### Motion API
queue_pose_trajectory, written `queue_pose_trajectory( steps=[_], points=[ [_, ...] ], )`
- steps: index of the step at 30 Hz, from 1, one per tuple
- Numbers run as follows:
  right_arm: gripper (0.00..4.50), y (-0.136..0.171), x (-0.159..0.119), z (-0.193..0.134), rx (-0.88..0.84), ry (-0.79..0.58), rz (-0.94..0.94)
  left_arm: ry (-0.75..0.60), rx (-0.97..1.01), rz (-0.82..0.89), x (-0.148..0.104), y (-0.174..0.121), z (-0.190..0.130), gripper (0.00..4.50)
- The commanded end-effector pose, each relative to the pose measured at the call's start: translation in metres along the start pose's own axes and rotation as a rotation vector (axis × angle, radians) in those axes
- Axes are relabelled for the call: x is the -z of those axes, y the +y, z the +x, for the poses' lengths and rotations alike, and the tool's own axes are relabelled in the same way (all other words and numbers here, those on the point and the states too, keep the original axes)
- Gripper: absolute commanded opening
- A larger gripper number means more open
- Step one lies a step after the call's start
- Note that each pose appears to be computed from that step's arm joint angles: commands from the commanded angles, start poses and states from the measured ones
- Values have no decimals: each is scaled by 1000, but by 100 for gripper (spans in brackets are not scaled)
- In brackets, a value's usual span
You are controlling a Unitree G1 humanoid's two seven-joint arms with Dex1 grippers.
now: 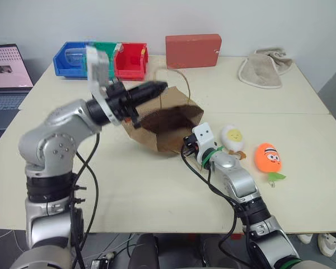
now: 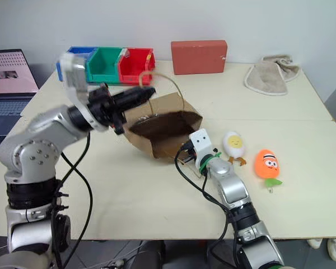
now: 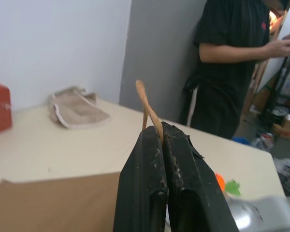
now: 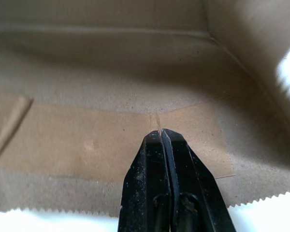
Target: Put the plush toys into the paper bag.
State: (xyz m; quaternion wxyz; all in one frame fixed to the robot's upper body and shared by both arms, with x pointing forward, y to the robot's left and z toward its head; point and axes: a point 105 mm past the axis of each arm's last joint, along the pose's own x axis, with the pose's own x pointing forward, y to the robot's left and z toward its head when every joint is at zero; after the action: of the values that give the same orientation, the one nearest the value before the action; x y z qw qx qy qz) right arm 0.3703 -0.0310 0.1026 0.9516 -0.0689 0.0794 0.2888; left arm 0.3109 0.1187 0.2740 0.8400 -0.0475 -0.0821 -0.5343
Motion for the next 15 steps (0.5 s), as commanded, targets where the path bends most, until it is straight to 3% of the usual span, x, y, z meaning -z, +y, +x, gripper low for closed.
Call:
queue_pose_trajectory(
  steps=[1, 5, 9, 15],
  points=[
    [3, -1, -20, -3, -11, -62, -20, 13, 15, 56, -1, -7, -2, 0],
    [3, 3, -33, -12, -69, -106, -89, 15, 11, 46, 5, -7, -2, 0],
    [3, 13, -50, -37, -209, -151, -232, 36, 26, 38, 15, -11, -1, 0],
    [3, 11, -67, -72, -282, -172, -302, 56, 51, 31, 26, -18, 3, 0]
  ],
)
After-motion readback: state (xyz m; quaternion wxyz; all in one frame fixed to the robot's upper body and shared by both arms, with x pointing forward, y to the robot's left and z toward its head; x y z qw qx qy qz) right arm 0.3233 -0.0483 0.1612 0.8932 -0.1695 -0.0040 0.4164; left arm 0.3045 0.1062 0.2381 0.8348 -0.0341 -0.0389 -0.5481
